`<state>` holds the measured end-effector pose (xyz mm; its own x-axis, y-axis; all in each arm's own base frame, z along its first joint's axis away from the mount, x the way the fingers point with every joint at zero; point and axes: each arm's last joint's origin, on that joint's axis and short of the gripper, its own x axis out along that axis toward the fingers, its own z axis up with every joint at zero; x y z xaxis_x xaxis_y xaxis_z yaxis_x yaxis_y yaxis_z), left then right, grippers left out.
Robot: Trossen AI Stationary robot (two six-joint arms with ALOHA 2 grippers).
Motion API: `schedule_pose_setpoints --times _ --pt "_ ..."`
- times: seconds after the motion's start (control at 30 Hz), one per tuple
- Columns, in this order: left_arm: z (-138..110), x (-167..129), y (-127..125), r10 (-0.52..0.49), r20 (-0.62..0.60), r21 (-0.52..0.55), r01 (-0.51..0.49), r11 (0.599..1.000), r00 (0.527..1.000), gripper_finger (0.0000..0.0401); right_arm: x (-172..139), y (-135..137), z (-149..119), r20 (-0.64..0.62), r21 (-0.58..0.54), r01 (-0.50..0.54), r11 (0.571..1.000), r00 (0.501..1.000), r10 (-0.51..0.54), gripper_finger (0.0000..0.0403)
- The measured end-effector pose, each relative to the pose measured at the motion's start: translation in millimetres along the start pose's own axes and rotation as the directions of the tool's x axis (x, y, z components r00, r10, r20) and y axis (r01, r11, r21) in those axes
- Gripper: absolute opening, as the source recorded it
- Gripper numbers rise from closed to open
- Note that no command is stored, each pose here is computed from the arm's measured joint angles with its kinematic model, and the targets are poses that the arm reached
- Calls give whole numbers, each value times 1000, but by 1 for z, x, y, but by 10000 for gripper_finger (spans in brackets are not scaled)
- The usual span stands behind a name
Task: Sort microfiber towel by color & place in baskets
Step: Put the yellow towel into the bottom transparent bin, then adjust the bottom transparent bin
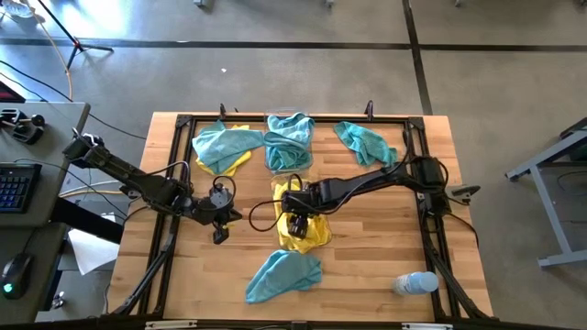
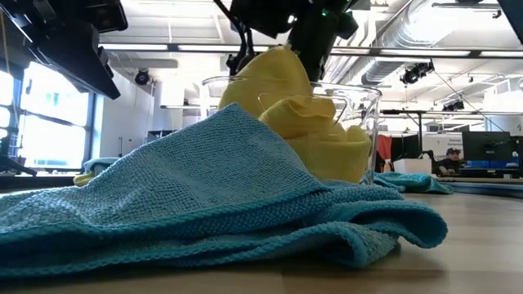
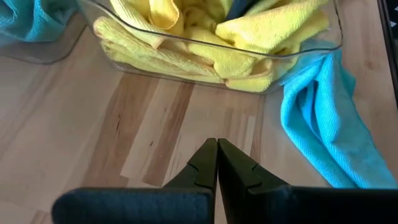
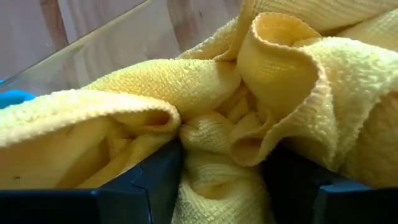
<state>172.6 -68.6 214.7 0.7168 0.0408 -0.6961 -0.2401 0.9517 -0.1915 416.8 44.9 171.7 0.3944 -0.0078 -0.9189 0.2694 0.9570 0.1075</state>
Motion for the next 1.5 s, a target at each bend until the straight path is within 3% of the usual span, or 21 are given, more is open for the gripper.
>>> schedule_pose_setpoints --times 0.2,0.53,0.7,0.9,1.13,1.3,1.5 --pt "-1 0 0 4 -8 11 -4 1000 1000 0 -26 3 11 -2 -13 5 1000 1000 -5 202" --pt "-3 0 1 -4 -46 21 5 1000 999 0 -98 13 44 35 -86 -1 996 999 4 202" --pt "-4 0 1 -1 -47 22 2 1000 999 0 -126 10 48 53 -139 108 984 993 -102 191" --pt "-4 0 2 4 -53 25 -3 1000 999 0 -141 -15 13 -64 -116 180 977 980 -188 119" --pt "-4 0 2 7 -52 17 -6 1000 999 0 -142 -53 -46 37 160 176 971 982 -184 12" --pt "-4 0 2 8 -51 -16 -9 1000 999 0 -108 -63 -81 -4 308 106 946 994 -110 10" --pt "-5 0 3 16 -54 -17 -17 1000 998 0 -70 -54 -100 -85 356 64 932 996 -36 3"
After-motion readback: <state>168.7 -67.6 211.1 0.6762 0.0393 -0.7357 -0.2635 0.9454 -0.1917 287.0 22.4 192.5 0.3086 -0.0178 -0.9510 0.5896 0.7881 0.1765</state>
